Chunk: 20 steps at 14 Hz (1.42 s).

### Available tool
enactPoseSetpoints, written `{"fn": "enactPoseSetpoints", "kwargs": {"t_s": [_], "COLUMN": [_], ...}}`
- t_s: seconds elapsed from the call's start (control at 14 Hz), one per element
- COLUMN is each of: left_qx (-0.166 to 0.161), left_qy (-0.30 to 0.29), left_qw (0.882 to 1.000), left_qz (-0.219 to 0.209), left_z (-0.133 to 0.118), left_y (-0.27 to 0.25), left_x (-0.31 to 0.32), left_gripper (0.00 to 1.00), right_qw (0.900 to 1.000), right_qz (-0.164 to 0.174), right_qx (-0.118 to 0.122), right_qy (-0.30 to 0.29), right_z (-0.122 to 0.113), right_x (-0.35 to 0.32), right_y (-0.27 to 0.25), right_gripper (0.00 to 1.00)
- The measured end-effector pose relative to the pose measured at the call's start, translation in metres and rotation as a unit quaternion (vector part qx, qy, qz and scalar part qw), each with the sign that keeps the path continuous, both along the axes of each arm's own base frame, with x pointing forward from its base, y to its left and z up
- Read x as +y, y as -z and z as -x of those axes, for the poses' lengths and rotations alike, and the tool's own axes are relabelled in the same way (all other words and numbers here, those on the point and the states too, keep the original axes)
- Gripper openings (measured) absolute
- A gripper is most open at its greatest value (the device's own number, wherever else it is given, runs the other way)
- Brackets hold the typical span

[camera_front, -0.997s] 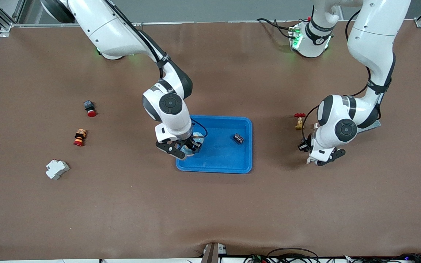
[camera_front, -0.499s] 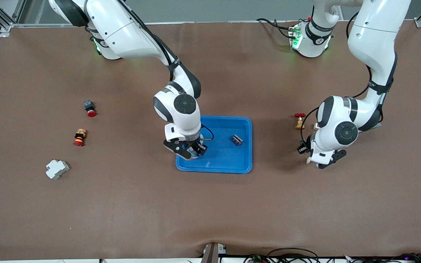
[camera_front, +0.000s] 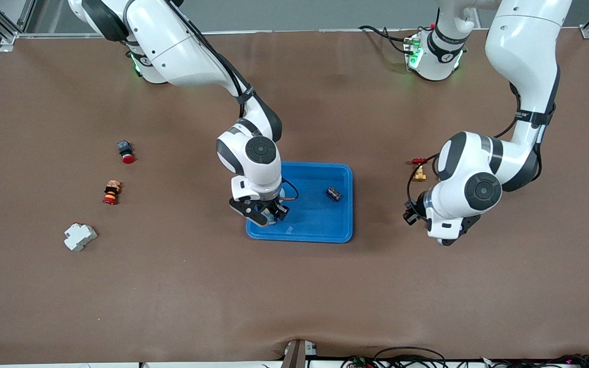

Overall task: Place electrolytic capacitor and blue bell in tray
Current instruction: 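Carry the second bell and capacitor over the tray with both grippers, then open both grippers to release the bell and capacitor into the tray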

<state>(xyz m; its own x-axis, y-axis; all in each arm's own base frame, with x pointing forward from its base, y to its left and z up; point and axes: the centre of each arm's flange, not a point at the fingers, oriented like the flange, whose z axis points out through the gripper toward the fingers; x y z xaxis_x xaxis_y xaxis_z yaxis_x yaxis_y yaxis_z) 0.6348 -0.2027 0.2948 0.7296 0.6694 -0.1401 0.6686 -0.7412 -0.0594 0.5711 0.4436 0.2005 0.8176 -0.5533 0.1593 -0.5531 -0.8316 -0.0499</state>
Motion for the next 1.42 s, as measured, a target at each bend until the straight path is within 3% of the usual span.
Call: {"fn": "enactPoseSetpoints", "kwargs": {"t_s": [0.64,1.0,1.28,1.42], "left_qx": [-0.026,-0.033,-0.065,-0.073], "left_qy": [-0.094,-0.073,-0.054,-0.049], "left_qw": [0.995,0.997,0.996,0.995], "left_qz": [0.004,0.011,0.035,0.041], "left_z": [-0.008,0.006,0.016,0.018], "left_y": [-0.011,-0.006,-0.002,0.005], "left_x": [-0.103,-0.154,-0.189,-0.198], "left_gripper": [0.36,0.36,0.36,0.36], "right_qw": [1.0,1.0,1.0,1.0], "right_qz": [-0.002,-0.003,-0.003,-0.006], "right_qx": [-0.004,-0.004,-0.004,-0.005], "right_qy": [0.003,0.003,0.004,0.005], "right_z": [-0.008,-0.008,-0.008,-0.007], "right_x": [0.008,0.008,0.008,0.01], "right_y": [0.009,0.009,0.009,0.013], "right_gripper": [0.65,0.65,0.65,0.8]}}
